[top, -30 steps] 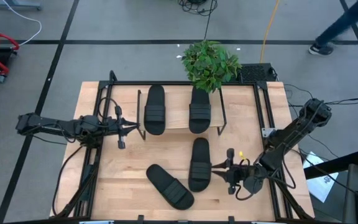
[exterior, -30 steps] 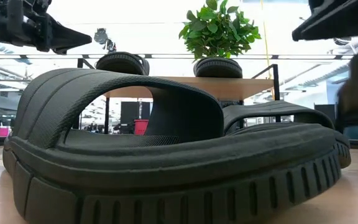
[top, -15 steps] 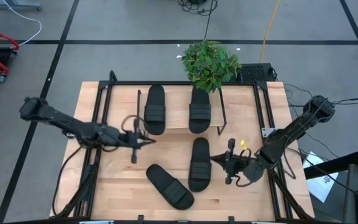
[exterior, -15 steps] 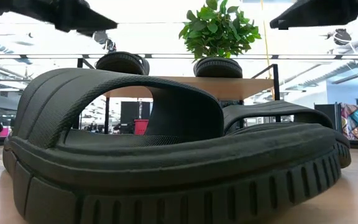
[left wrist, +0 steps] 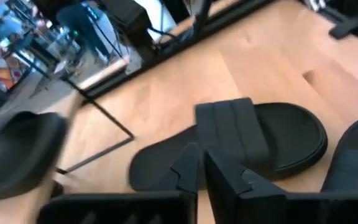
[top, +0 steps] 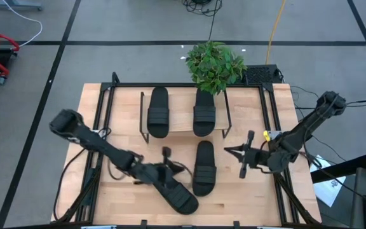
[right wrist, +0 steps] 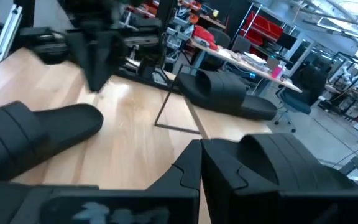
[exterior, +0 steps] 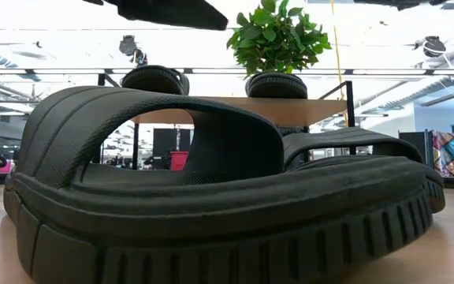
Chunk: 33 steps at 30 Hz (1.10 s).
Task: Pick and place slides into the shelf
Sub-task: Put the black slide under the shelf
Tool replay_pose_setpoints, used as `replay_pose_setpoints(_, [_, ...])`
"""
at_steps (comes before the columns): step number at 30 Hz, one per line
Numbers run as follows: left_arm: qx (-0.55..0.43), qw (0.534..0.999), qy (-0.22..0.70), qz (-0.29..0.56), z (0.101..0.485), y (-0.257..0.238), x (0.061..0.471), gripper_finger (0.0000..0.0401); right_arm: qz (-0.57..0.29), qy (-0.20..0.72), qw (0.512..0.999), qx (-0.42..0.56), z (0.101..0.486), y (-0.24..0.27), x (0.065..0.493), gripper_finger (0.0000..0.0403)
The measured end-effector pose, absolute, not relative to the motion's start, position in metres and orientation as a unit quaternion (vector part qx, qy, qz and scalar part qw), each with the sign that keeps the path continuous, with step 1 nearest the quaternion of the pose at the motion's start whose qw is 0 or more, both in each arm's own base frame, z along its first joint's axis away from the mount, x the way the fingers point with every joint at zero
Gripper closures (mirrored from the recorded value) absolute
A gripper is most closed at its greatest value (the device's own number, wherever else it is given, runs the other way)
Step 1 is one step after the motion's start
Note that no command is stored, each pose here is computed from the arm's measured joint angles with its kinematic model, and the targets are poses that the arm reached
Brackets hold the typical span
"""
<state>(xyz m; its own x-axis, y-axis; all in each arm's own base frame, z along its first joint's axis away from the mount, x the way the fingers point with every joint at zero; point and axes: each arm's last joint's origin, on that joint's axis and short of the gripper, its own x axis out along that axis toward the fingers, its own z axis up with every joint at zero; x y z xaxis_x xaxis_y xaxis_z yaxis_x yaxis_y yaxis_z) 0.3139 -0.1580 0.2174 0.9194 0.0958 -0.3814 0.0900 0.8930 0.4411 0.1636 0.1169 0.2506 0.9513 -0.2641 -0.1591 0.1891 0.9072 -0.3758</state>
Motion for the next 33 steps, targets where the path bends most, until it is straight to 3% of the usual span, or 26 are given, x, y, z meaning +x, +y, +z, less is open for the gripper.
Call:
replay_pose_setpoints(8, [0.265, 0.921, 0.284, 0.003, 0.19, -0.188, 0.372, 0.0286, -0.117, 0.095, 0.976, -0.16, 0.242, 0.11, 0.155, 0.0403])
replay_pose_setpoints(18, [0.289, 0.888, 0.357, -0.032, 0.195, -0.221, 0.428, 0.0175, -0.084, 0.086, 0.982, -0.149, 0.244, 0.113, 0.153, 0.0403])
replay_pose_setpoints(33, [0.327, 0.839, 0.429, 0.068, 0.174, -0.224, 0.466, 0.0155, -0.075, 0.066, 0.987, -0.129, 0.251, 0.119, 0.14, 0.0403])
